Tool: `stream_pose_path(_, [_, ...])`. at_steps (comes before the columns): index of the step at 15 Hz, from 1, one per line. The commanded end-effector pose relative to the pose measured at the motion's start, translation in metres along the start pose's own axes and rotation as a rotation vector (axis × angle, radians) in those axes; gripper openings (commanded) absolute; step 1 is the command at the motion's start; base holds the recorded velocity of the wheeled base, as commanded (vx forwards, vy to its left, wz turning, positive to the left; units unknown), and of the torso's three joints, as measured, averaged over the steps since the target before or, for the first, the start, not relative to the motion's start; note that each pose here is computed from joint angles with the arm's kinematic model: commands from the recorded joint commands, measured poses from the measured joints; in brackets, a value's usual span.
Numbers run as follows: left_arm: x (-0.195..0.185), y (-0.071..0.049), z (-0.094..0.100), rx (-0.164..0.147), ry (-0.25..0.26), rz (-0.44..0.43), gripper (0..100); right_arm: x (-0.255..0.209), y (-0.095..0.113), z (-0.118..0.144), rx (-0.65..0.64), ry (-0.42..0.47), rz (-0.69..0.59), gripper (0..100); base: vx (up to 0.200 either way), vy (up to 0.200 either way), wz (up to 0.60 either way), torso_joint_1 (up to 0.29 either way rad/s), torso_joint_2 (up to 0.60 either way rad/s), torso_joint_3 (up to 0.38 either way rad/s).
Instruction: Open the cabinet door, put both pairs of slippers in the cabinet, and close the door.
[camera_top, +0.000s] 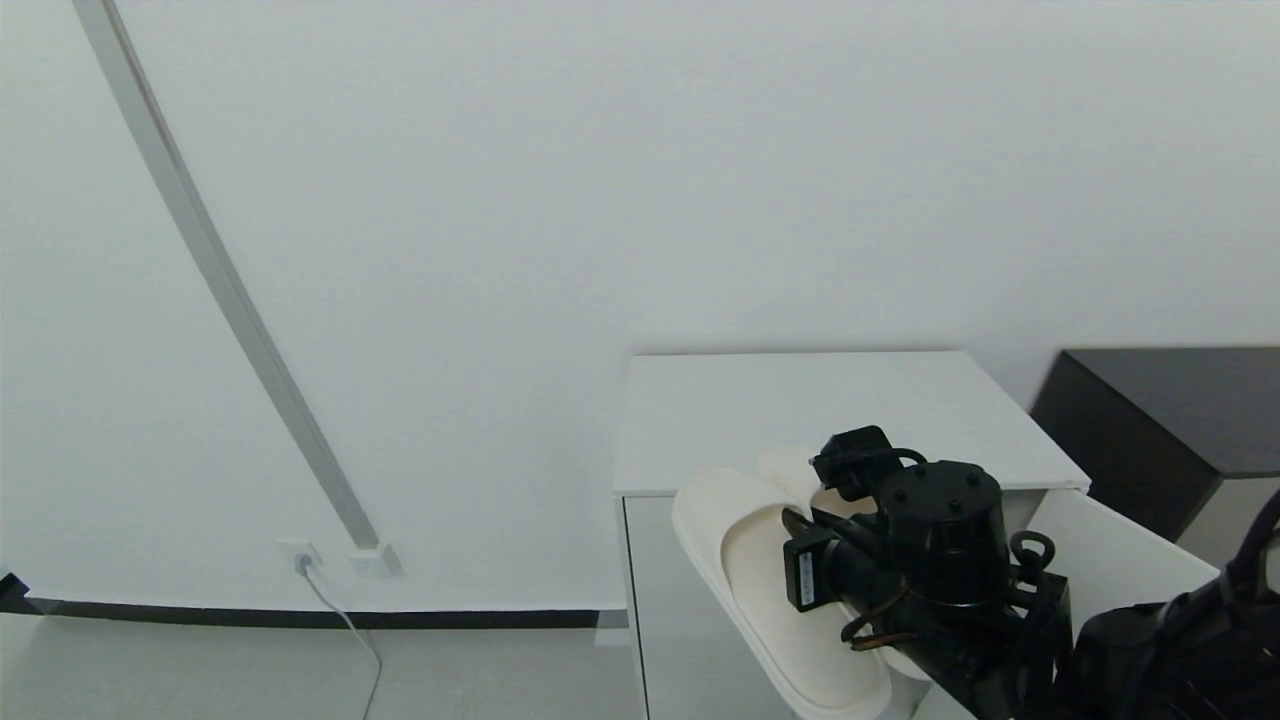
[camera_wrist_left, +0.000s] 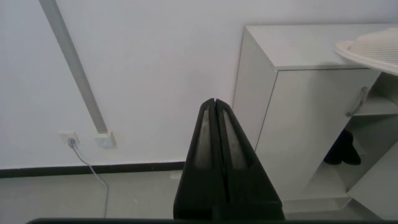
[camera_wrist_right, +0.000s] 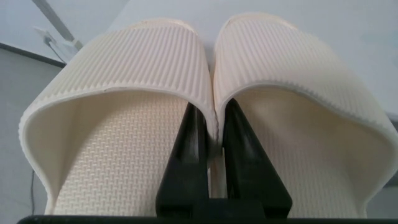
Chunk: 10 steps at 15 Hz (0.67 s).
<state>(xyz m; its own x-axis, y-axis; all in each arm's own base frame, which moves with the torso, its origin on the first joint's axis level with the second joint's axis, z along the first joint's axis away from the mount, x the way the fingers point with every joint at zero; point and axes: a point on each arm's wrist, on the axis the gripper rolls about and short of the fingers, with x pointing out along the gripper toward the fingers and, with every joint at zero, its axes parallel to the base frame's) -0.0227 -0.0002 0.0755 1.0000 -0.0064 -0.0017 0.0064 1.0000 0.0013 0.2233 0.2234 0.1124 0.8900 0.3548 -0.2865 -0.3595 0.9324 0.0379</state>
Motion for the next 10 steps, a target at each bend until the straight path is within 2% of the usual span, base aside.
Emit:
stream_pose_path(1, [0.0000, 0.0000, 0.0000, 0.000, 0.000, 0.000, 0, 0.0008, 0.0002, -0.0014, -0.002, 0.005, -0.001, 0, -0.200, 0.000, 0.00, 0.007, 0.00, 0.002])
stream_pose_path(3, [0.0000, 0.0000, 0.0000, 0.000, 0.000, 0.000, 0, 0.0015, 0.0002, -0.0031, -0.005, 0.010, -0.002, 0, -0.200, 0.000, 0.00, 0.005, 0.00, 0.007])
stream_pose_path(10, [0.0000, 0.0000, 0.0000, -0.001, 0.000, 0.002, 0, 0.0018, 0.0001, -0.0047, -0.007, 0.016, -0.003, 0, 0.000, 0.000, 0.00, 0.000, 0.00, 0.000])
